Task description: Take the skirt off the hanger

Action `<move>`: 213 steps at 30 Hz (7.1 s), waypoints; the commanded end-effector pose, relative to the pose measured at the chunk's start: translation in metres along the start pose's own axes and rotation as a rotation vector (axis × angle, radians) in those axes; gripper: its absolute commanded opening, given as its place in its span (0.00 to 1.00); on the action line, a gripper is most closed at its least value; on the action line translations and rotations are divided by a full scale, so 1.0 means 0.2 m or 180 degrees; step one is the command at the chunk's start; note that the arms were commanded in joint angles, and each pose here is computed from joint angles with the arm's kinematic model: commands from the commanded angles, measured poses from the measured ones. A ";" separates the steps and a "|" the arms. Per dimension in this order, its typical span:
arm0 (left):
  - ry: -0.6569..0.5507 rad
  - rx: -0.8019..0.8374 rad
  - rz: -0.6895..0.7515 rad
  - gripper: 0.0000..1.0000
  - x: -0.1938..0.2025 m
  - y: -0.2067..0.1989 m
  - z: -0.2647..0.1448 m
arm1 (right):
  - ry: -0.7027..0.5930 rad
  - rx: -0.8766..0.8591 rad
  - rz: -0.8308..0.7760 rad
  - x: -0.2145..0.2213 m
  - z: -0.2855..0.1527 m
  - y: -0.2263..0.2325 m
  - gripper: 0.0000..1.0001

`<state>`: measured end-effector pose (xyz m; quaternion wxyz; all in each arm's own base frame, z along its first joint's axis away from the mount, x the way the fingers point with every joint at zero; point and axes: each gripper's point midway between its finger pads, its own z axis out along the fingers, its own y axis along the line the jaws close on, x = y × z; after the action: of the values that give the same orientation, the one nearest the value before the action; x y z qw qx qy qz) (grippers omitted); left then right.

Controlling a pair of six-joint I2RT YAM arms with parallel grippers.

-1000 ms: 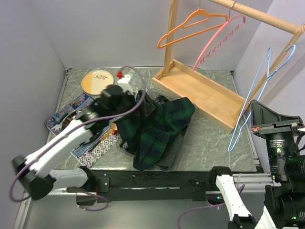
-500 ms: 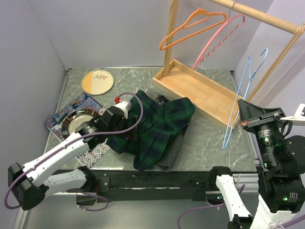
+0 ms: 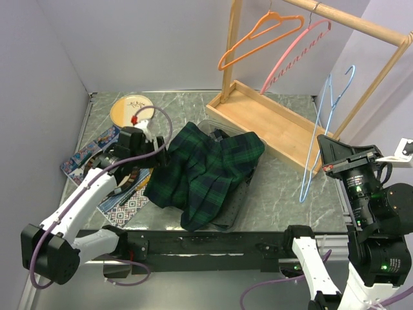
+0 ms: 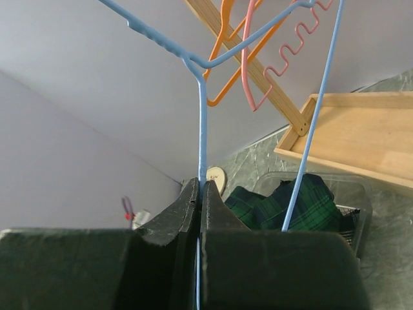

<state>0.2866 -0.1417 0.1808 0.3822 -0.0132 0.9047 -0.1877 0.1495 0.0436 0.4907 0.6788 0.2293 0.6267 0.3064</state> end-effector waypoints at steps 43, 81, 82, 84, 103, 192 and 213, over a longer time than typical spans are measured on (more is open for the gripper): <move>-0.0081 0.1248 0.0551 0.97 -0.04 -0.85 -0.18 | 0.0499 0.0164 -0.0252 0.11 0.28 -0.10 0.00; 0.0918 0.1813 0.1007 0.93 0.92 -1.28 0.03 | -0.0219 0.0629 -0.0162 -0.32 0.87 -0.18 0.00; 0.0942 0.1798 0.1019 0.93 0.94 -1.29 0.04 | -0.0261 0.0629 -0.0157 -0.34 0.87 -0.18 0.00; 0.0922 0.1768 0.1046 0.93 0.95 -1.29 0.05 | -0.0339 0.0622 -0.0137 -0.36 0.90 -0.18 0.00; 0.0844 0.1581 0.1150 0.95 0.91 -1.25 0.06 | -0.0646 0.0922 0.0247 -0.46 1.07 -0.47 0.00; 0.0881 0.2329 0.1986 0.91 1.04 -1.18 -0.09 | 0.2707 -0.0404 -0.0733 1.60 0.90 -0.15 0.84; 0.0005 0.1712 0.1570 0.99 0.51 -1.13 -0.33 | 0.2672 0.0538 -0.0795 2.01 0.74 -0.81 0.00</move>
<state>0.1245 -0.3618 0.1950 0.3554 0.3568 0.7955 -0.3371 0.3142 0.2224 0.1164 0.3523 0.0392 0.9036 0.2405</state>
